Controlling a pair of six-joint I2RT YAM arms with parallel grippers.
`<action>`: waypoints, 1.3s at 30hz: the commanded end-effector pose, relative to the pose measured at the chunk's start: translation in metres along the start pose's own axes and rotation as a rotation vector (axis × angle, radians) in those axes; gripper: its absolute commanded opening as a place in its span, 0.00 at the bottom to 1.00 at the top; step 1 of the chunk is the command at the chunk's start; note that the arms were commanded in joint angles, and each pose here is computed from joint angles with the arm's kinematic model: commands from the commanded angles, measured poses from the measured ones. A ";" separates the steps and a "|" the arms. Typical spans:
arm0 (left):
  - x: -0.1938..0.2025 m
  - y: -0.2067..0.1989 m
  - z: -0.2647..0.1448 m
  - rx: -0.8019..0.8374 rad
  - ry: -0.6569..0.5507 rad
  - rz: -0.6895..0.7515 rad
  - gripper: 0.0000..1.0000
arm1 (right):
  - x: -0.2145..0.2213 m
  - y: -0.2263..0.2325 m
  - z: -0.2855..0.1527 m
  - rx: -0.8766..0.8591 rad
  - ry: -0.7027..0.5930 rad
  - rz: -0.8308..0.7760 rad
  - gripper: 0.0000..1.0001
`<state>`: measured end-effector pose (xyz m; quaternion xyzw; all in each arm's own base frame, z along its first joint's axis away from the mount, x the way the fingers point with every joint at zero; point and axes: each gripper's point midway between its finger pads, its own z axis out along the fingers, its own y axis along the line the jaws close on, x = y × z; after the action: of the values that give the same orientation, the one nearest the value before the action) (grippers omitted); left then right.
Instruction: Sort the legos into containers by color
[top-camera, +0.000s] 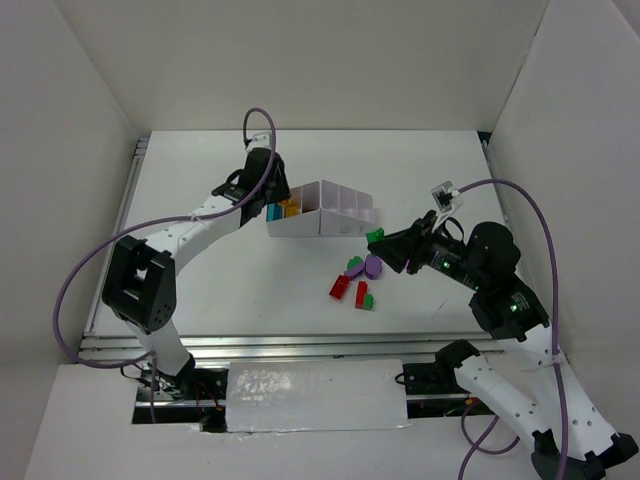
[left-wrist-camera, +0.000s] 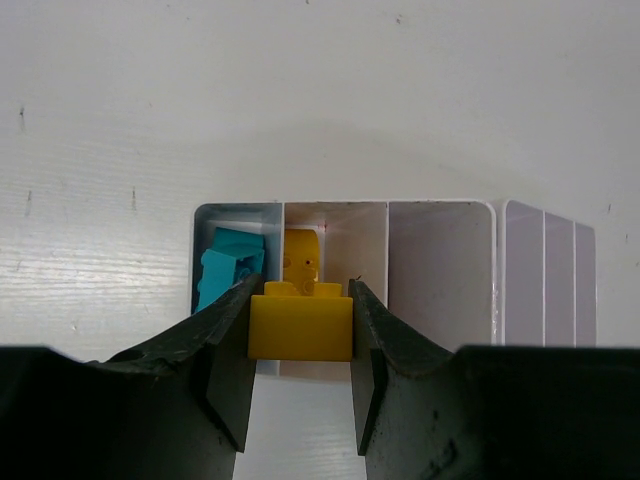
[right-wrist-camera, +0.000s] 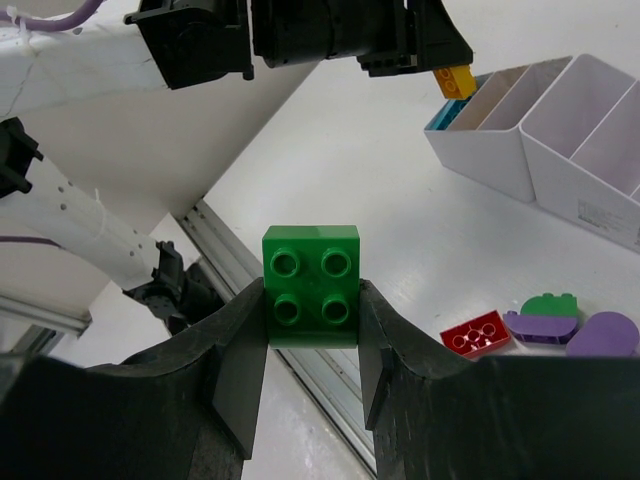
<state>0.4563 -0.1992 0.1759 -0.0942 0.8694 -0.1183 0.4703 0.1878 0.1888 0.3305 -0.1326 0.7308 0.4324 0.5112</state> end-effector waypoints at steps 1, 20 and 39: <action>-0.015 -0.023 0.003 0.079 -0.042 -0.035 0.14 | -0.006 0.002 0.001 -0.009 -0.014 -0.016 0.00; -0.001 -0.024 0.016 0.075 0.005 -0.008 0.63 | -0.004 0.005 0.005 -0.032 0.005 -0.013 0.00; -0.079 0.003 -0.125 0.040 -0.160 -0.028 0.98 | 0.025 -0.103 0.064 0.407 0.103 0.212 0.00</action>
<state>0.4167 -0.1825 0.2777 -0.0970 0.8298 -0.1571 0.5266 0.2539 0.1942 0.2570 -0.0382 0.8244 0.3619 0.4335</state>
